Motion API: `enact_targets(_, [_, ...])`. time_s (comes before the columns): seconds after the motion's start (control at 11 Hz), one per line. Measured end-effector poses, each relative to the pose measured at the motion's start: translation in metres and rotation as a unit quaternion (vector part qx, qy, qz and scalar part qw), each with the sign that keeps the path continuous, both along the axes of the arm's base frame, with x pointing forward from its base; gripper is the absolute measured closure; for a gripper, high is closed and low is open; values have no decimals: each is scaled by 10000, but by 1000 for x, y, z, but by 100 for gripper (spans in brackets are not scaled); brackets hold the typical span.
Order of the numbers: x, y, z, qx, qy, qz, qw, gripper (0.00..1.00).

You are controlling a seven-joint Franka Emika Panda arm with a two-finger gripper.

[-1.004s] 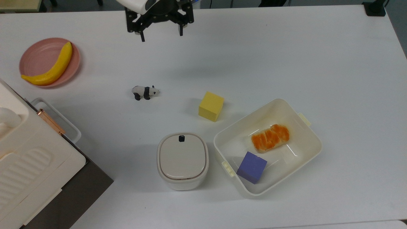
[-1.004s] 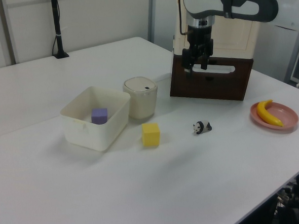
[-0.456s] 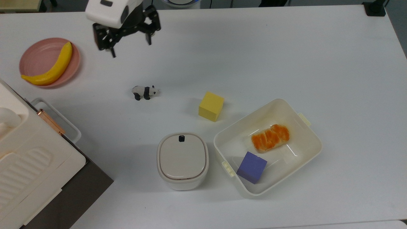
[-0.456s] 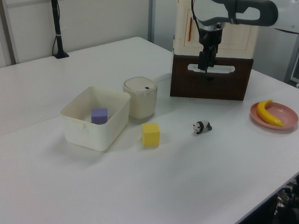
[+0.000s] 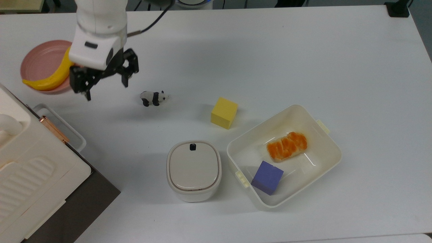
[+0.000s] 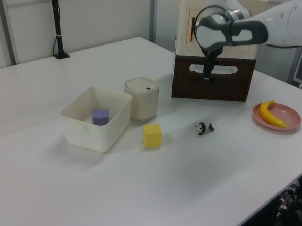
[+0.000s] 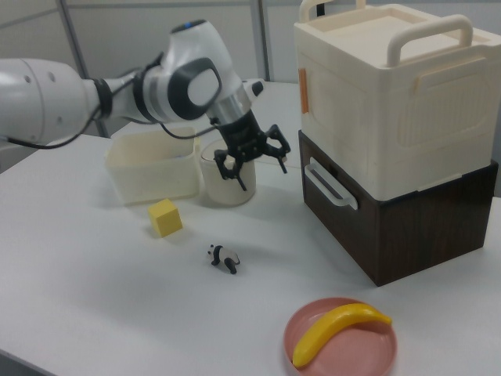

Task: Slide the drawer open
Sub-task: 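Move the gripper toward the brown drawer's handle and lower it, then close the gripper on the drawer handle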

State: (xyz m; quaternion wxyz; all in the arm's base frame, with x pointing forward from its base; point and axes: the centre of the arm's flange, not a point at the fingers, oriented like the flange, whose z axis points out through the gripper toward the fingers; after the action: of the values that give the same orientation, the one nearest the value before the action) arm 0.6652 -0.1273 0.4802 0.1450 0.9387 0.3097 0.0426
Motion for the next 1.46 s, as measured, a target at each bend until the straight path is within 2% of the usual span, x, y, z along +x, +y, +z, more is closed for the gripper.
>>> enact_targets(0.27, [15, -26, -27, -276, -219, 569, 9978, 3])
enact_targets(0.64, [21, -51, -36, -586, -343, 1219, 9902, 10])
enact_targets(0.73, [22, -55, -37, -666, -381, 1341, 9880, 16])
enact_targets(0.82, [23, -61, -39, -725, -448, 1428, 9861, 16])
enact_targets(0.91, [25, -65, -42, -768, -521, 1493, 9844, 22])
enact_targets(1.0, [26, -67, -46, -779, -547, 1509, 9840, 24])
enact_targets(1.09, [26, -69, -49, -782, -548, 1508, 9839, 34])
enact_targets(1.19, [27, -71, -50, -814, -552, 1519, 9835, 49])
enact_targets(1.37, [28, -73, -49, -870, -600, 1547, 9823, 64])
enact_targets(1.46, [29, -73, -45, -917, -642, 1568, 9813, 78])
